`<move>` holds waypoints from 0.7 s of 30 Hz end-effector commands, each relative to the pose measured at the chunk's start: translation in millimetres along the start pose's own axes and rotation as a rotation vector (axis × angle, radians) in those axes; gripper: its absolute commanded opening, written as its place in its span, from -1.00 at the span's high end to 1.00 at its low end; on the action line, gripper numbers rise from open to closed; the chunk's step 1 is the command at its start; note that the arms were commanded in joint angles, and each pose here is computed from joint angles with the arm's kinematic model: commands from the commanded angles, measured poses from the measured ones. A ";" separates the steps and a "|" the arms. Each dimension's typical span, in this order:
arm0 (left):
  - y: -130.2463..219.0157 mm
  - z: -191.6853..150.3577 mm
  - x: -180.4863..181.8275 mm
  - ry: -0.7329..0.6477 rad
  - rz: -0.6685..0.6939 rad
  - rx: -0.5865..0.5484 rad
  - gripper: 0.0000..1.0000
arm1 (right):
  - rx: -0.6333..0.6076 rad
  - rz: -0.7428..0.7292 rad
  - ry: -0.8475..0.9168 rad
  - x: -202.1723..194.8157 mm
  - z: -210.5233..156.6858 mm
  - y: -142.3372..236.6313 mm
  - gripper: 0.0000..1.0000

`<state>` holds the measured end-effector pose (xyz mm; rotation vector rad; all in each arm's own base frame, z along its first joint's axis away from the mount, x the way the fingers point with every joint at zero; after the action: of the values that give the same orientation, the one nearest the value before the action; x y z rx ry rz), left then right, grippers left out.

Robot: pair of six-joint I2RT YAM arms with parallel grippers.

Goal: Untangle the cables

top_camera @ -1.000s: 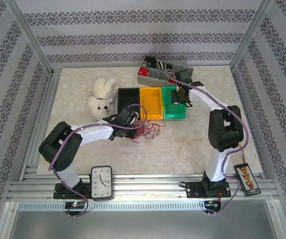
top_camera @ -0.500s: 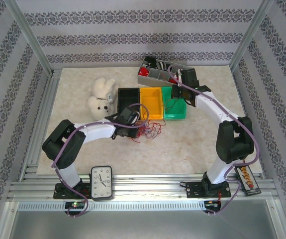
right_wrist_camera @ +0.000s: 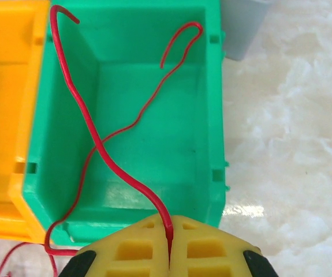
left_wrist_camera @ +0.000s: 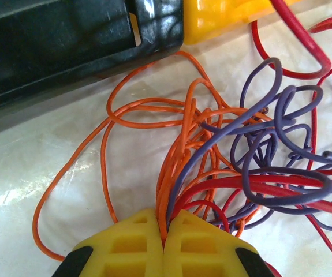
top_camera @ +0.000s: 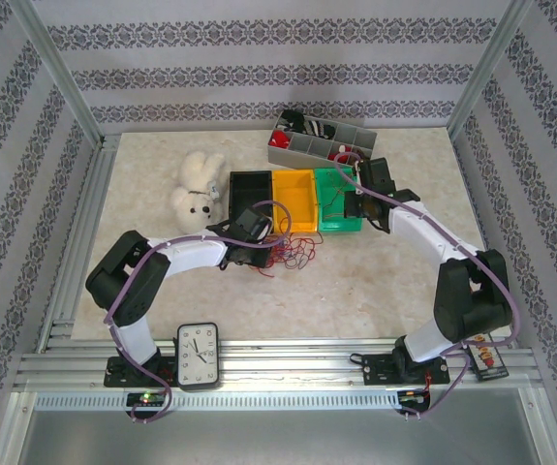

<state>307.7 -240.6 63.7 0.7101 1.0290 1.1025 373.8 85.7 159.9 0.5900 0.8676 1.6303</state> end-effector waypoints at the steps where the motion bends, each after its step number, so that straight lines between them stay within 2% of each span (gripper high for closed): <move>1: -5.2 -8.7 1.7 0.001 0.020 0.052 1.00 | 0.072 -0.046 -0.008 -4.0 -14.0 -4.1 1.00; 9: -5.9 -10.0 2.8 0.002 0.025 0.056 1.00 | 0.167 -0.096 -0.012 -9.3 -8.0 -20.8 1.00; 21: -9.9 -13.1 4.1 0.000 0.029 0.073 1.00 | 0.201 -0.092 0.023 0.2 25.8 -60.8 1.00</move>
<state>308.3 -241.1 62.7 0.7131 1.0304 1.1026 427.1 94.2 136.6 0.6477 1.0175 1.5049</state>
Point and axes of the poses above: each hand's point on the last joint's axis, 136 mm out from that joint toward the fingers, its own y axis back along the fingers, its own x axis along the line the jaws close on, z = x × y, the point moved 4 cm from there along y, back along the fingers, and after that the axes turned 14 degrees about y, right-handed, at the moved point
